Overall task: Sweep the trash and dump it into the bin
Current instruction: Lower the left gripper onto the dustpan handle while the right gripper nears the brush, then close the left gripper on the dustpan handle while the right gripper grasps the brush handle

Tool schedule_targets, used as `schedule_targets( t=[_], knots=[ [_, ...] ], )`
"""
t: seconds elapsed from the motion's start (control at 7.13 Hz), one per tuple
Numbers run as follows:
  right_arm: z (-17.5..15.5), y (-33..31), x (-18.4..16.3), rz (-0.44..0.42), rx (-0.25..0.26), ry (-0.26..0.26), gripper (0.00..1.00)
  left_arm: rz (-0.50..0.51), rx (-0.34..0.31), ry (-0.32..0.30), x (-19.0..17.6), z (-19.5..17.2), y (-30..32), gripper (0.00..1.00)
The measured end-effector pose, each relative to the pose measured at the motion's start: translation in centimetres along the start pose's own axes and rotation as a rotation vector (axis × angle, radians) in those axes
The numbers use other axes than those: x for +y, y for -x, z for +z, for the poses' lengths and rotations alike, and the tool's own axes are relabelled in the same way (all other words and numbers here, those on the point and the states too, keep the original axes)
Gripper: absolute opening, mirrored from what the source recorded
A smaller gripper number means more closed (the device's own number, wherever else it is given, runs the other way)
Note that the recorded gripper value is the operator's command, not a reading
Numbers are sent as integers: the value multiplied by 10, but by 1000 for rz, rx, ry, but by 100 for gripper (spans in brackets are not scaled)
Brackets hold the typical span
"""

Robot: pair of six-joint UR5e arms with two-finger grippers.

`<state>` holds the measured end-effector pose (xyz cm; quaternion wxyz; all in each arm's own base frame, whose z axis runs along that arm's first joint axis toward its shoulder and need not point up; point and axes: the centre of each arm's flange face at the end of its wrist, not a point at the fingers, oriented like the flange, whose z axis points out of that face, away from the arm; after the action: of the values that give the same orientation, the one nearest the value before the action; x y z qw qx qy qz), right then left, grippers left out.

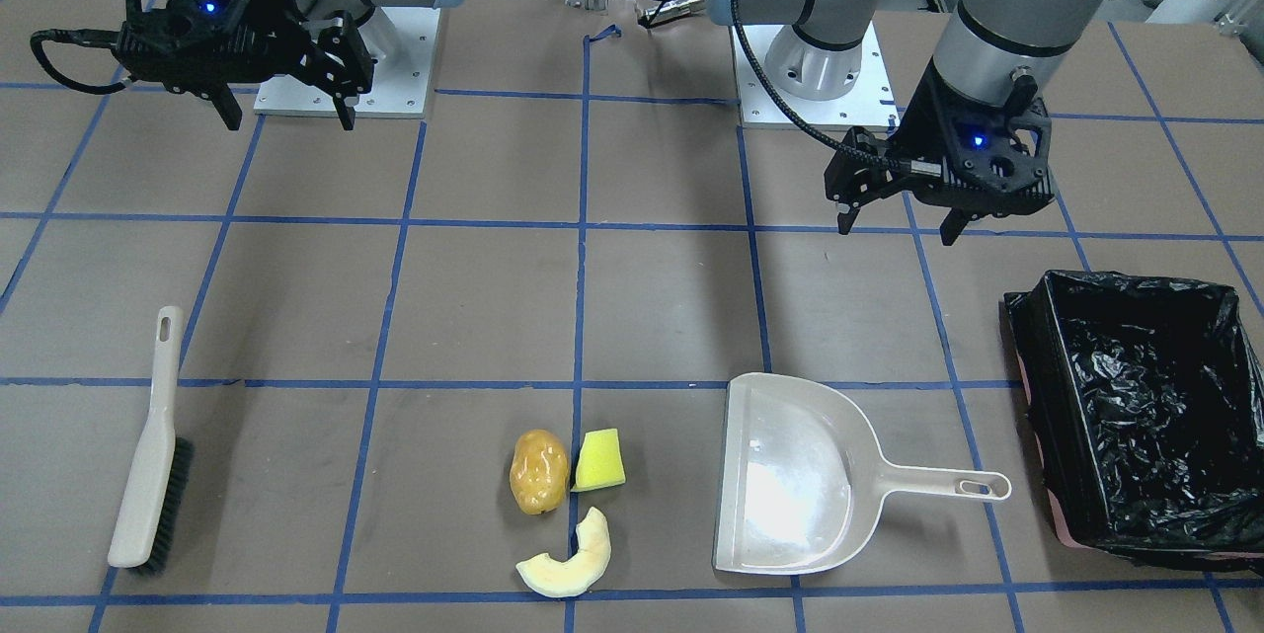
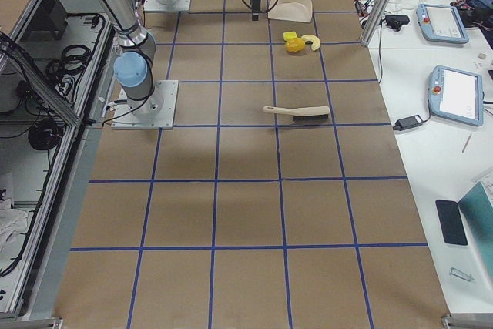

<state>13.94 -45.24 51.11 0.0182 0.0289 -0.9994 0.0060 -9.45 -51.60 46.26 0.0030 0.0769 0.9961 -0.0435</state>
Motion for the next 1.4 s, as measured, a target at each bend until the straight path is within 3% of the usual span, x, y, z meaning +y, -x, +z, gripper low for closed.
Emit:
schedule_targets(
  t=[0.56, 1.12, 1.4],
  knots=[
    [12, -41, -14, 57, -1, 31, 100, 506, -1, 10, -27, 40, 53, 100],
    [50, -137, -49, -5, -17, 66, 100, 1108, 15, 34, -62, 110, 95, 100],
    [87, -192, -75, -54, -22, 64, 100, 1182, -32, 5, -81, 136, 104, 100]
  ],
)
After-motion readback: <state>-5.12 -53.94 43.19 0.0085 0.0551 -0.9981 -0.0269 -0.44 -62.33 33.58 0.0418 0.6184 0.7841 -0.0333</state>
